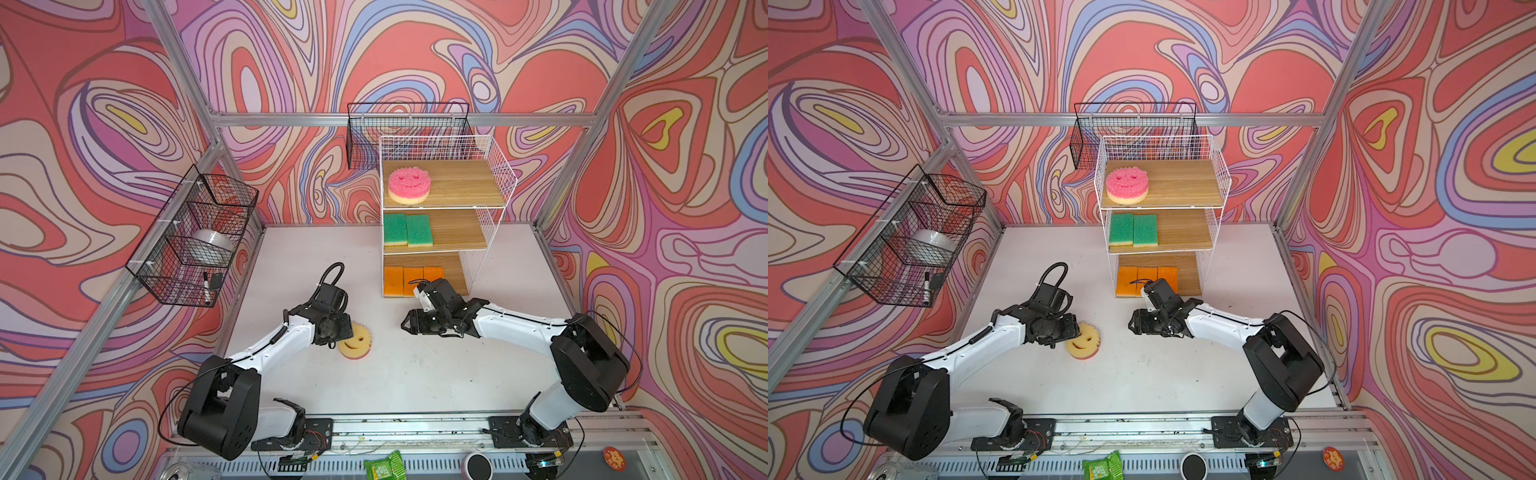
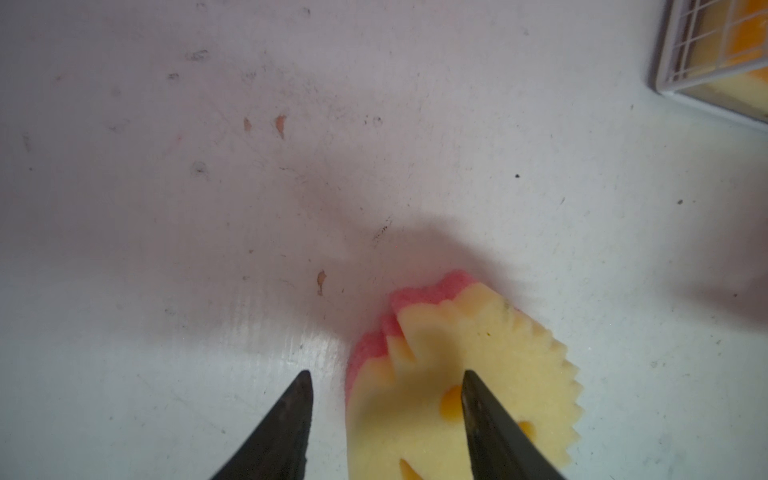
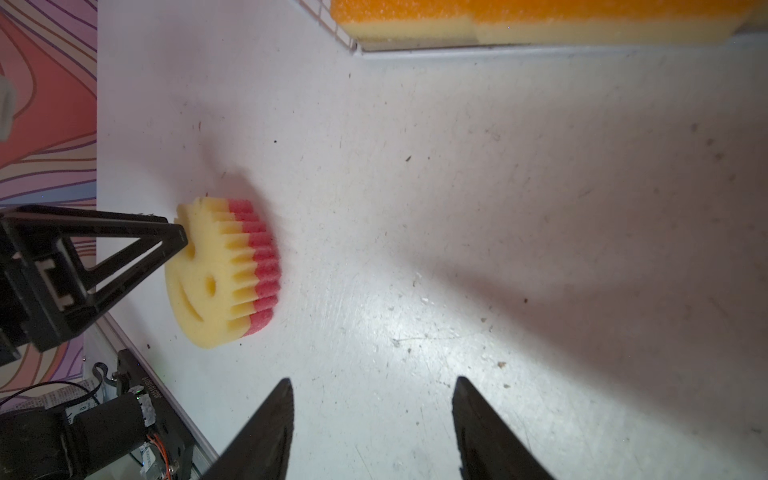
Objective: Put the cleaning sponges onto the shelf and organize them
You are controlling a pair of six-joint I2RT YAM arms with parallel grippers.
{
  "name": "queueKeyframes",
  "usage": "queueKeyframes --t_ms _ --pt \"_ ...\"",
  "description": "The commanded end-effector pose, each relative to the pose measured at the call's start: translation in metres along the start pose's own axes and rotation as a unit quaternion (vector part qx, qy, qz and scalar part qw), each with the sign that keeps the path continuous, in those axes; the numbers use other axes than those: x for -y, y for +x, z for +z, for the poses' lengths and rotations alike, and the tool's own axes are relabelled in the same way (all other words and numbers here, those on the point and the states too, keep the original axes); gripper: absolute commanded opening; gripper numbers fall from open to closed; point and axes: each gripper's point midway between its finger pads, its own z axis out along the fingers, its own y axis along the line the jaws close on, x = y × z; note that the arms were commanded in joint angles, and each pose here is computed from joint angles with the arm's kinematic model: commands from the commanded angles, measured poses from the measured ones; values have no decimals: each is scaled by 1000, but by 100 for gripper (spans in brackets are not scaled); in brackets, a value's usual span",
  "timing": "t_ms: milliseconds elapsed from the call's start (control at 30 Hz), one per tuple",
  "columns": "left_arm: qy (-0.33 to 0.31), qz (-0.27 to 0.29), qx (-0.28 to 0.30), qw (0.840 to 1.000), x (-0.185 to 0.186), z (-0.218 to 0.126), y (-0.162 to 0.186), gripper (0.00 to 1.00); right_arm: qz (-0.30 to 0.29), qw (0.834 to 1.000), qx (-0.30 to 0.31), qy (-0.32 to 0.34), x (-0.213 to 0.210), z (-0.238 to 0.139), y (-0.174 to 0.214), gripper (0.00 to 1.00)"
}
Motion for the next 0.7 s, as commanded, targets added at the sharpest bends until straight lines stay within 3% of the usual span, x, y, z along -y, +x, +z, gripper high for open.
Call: queueKeyframes --t_ms 0,400,667 --pt "1 6 1 1000 1 3 0 56 -4 1000 -1 8 4 2 1 63" --pt "-6 4 -12 1000 -1 14 4 56 -1 1000 -2 9 6 2 4 63" --pt "1 -2 -18 1000 2 21 4 41 1 1000 -3 8 6 2 5 63"
